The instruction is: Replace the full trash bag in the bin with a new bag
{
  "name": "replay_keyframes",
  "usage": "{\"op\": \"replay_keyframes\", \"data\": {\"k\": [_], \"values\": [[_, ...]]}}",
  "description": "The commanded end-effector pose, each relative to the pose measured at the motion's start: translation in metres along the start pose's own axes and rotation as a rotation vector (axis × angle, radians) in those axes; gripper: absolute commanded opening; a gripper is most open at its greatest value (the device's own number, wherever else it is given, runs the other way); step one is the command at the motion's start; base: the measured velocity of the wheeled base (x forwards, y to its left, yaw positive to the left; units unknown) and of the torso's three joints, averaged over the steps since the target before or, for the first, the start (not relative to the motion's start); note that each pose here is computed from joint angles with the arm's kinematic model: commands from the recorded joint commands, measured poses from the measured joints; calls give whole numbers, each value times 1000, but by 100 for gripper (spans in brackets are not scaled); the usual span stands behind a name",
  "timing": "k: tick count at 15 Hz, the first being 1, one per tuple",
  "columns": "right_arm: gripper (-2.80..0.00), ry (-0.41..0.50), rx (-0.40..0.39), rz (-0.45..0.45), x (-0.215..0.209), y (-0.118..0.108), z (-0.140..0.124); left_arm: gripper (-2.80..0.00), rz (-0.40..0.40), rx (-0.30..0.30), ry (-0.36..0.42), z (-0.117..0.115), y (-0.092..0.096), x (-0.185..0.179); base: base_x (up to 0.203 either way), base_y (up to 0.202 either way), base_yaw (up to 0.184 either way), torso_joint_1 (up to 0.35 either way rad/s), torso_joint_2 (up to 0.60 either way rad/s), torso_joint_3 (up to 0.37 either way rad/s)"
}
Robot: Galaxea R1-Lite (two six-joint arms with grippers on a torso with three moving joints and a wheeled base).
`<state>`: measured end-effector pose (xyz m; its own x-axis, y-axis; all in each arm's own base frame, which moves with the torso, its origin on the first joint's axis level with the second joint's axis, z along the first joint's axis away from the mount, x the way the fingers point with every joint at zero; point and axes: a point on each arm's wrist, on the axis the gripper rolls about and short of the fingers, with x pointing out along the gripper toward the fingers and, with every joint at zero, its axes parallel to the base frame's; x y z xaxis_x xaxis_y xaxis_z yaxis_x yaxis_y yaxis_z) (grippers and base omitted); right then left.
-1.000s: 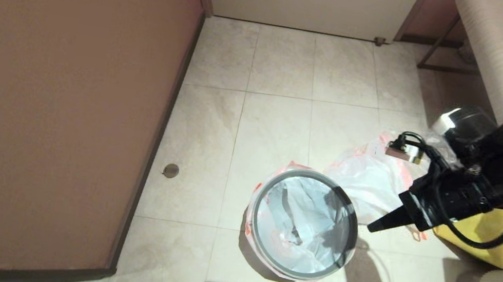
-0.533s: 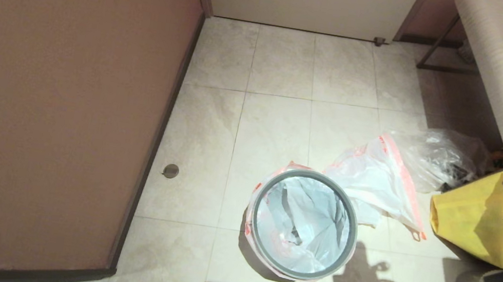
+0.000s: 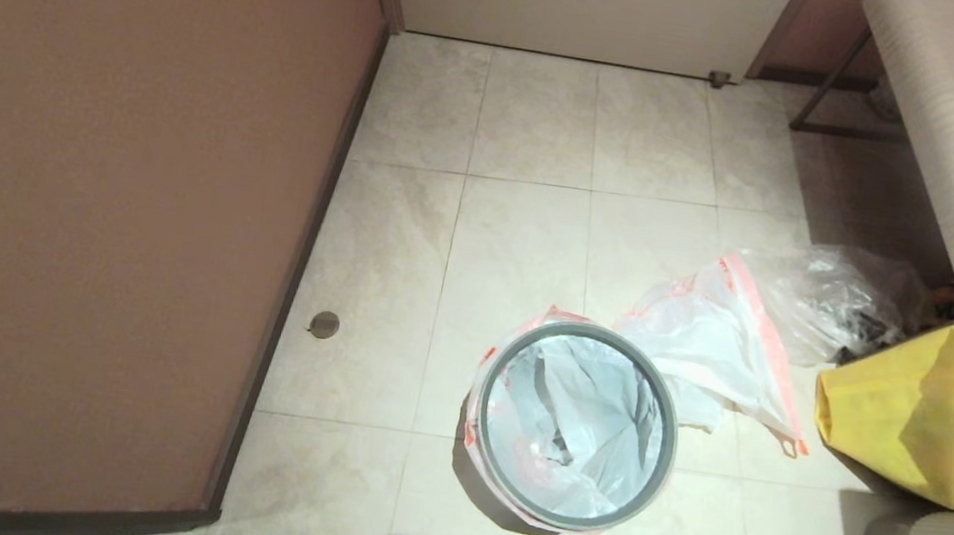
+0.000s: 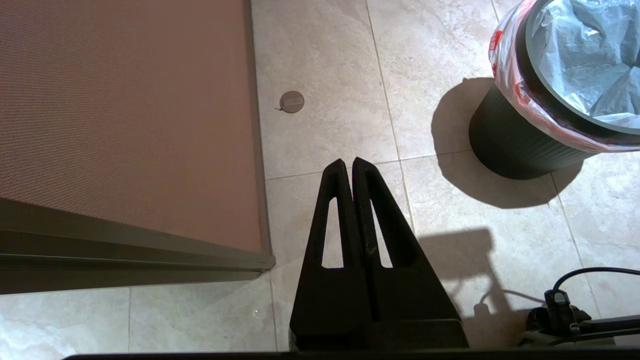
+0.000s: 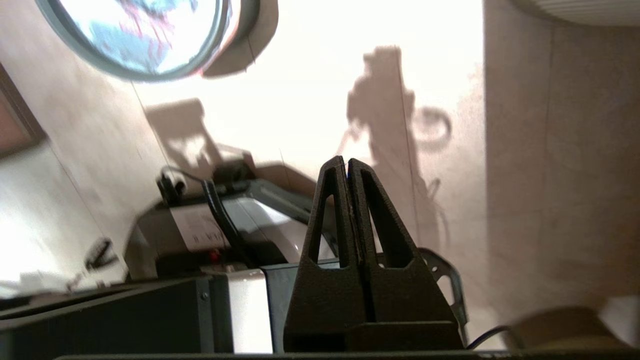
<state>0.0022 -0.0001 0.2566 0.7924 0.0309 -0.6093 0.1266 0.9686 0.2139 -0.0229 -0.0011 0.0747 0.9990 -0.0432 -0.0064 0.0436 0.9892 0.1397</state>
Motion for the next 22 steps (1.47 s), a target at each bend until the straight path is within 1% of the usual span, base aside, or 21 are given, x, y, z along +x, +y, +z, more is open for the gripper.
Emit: {"op": "replay_keyframes", "data": {"k": [1,3,4,5,7,8,9,10,13,15,16,17,18,20,22], "values": [[-280,-166,34,18,-31,-11,-42,-280,1,1,1,0,0,0,0,0,0,0,0,0],[-280,-257,66,5,-42,-15,-72,-280,0,1,1,0,0,0,0,0,0,0,0,0],[-280,-293,55,4,-46,-17,-83,-280,0,1,1,0,0,0,0,0,0,0,0,0],[-280,-313,4,-4,-47,-18,-92,-280,0,1,1,0,0,0,0,0,0,0,0,0],[-280,-306,-47,-11,-44,-20,-101,-280,0,1,1,0,0,0,0,0,0,0,0,0],[-280,-307,-86,-9,-43,-22,-103,-280,2,1,2,0,0,0,0,0,0,0,0,0],[-280,-315,-145,-3,-44,-24,-107,-280,0,1,1,0,0,0,0,0,0,0,0,0],[-280,-316,-166,-3,-42,-26,-112,-280,0,1,1,0,0,0,0,0,0,0,0,0],[-280,-298,-188,3,-21,-35,-140,-280,0,1,1,0,0,0,0,0,0,0,0,0],[-280,-302,-233,0,2,-40,-157,-280,0,1,1,0,0,0,0,0,0,0,0,0],[-280,-344,-228,4,15,-41,-155,-280,0,1,1,0,0,0,0,0,0,0,0,0],[-280,-429,-206,14,25,-39,-149,-280,0,1,1,0,0,0,0,0,0,0,0,0],[-280,-483,-193,18,40,-39,-147,-280,0,1,1,0,0,0,0,0,0,0,0,0],[-280,-607,-197,18,66,-40,-145,-280,0,1,1,0,0,0,0,0,0,0,0,0],[-280,-640,-242,-6,81,-42,-149,-280,0,1,1,0,0,0,0,0,0,0,0,0]]}}
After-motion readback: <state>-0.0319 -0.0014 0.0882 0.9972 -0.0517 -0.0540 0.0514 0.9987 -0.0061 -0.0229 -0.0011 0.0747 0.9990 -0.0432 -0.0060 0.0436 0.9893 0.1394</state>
